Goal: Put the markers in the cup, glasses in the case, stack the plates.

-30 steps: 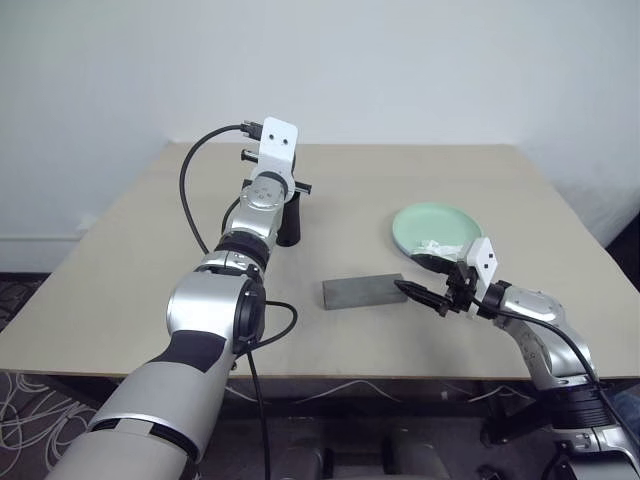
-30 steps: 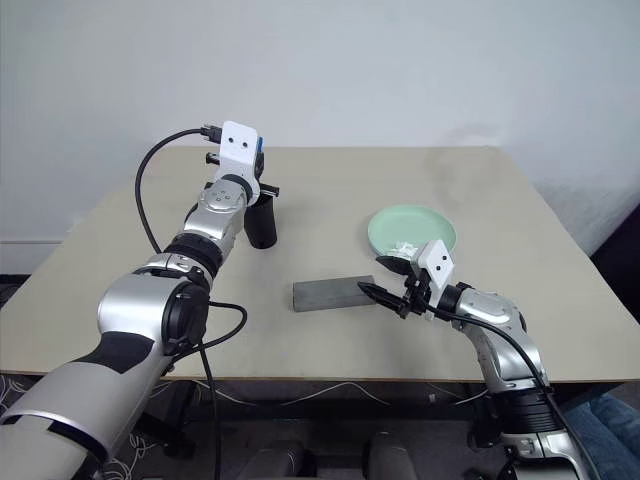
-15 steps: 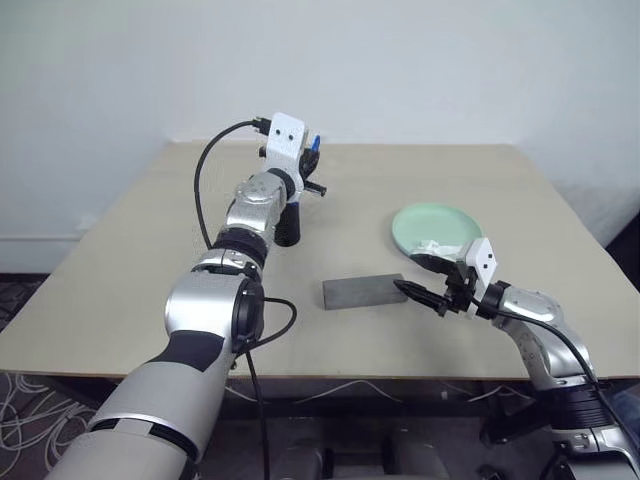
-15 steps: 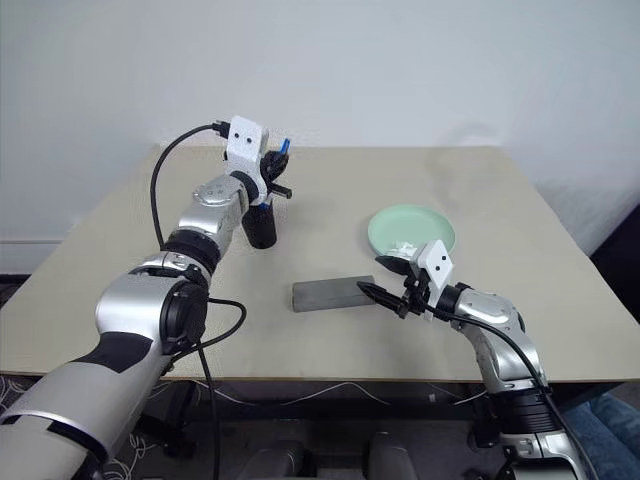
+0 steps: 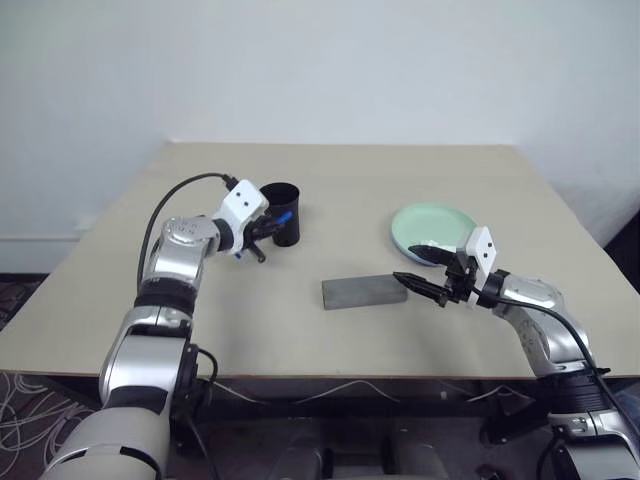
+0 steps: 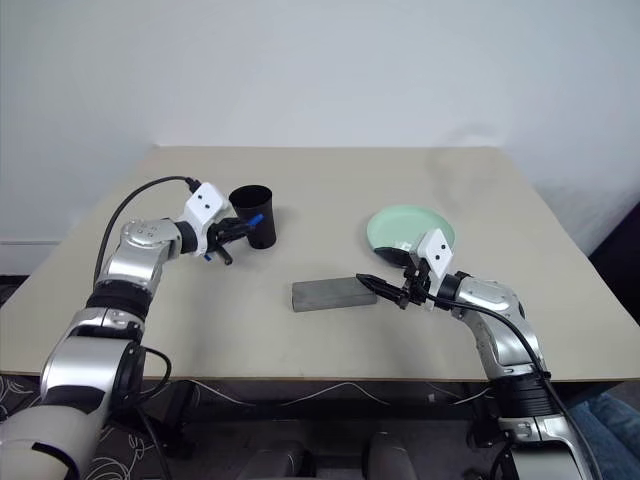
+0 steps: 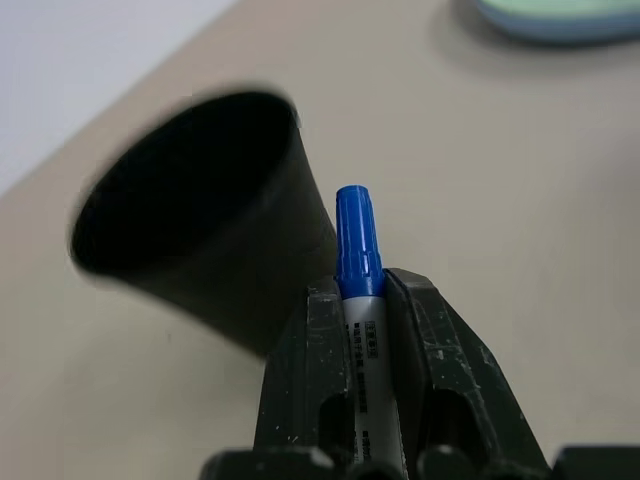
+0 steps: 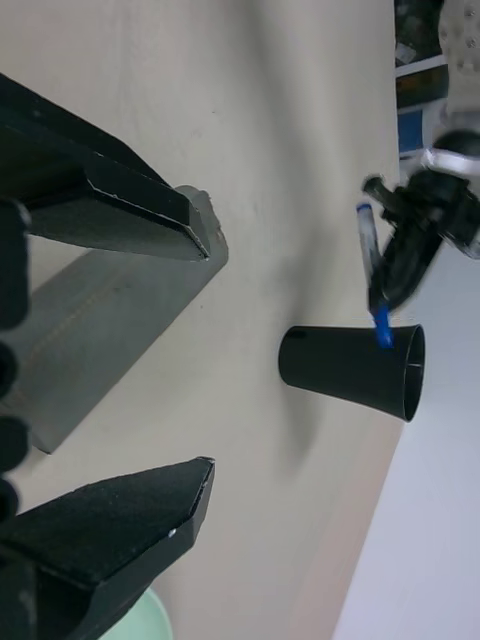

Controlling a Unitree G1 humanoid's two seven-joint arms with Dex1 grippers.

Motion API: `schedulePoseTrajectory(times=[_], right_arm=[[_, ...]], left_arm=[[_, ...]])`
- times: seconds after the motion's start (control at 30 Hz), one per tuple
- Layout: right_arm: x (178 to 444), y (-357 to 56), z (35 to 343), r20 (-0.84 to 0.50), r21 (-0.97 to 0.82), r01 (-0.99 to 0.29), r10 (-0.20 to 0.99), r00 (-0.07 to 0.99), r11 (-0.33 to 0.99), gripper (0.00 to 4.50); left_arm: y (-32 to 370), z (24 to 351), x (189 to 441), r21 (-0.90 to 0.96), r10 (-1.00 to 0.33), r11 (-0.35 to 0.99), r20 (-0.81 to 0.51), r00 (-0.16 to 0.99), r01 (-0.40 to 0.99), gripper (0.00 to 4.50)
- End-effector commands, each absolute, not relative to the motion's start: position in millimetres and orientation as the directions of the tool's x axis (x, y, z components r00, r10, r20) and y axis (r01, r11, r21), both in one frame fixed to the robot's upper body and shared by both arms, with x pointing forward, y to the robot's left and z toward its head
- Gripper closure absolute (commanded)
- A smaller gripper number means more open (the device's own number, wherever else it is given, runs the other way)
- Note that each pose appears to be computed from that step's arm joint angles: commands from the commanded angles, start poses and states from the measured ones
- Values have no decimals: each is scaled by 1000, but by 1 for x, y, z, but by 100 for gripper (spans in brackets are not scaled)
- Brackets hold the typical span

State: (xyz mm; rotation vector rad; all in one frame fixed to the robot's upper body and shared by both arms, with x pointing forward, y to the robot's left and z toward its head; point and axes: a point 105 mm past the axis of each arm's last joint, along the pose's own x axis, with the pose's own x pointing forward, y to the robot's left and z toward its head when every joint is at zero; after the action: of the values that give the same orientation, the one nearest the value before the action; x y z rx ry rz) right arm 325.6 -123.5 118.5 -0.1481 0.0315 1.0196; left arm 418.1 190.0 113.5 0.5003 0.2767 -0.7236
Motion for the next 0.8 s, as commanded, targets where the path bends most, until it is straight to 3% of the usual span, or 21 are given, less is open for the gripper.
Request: schedulePoseTrajectory(times=[0.03,0.17,0.3,0.4,0.67,0.8], right_arm=[[328,-121,131,-62,-153,-852,855,515,501,108],[328,-121,131,-62,-153,-854,858,511,498,108],[327,-122,130,-64,-151,-854,858,510,497,108],[325,-120,129,-62,-146,-854,857,511,499,108],[324,-116,127,-54,-135,-856,858,510,500,108],[325,-115,127,-52,-134,-856,859,510,500,108]], left_arm=[[181,128,416,369,-590,608,-382,711,703,439],[177,131,413,365,-609,606,-358,708,706,439],[162,189,416,347,-683,684,-3,730,642,439],[169,235,429,242,-572,818,250,781,522,439],[169,278,449,355,-359,912,458,813,203,439],[163,283,455,430,-298,900,486,821,72,439]])
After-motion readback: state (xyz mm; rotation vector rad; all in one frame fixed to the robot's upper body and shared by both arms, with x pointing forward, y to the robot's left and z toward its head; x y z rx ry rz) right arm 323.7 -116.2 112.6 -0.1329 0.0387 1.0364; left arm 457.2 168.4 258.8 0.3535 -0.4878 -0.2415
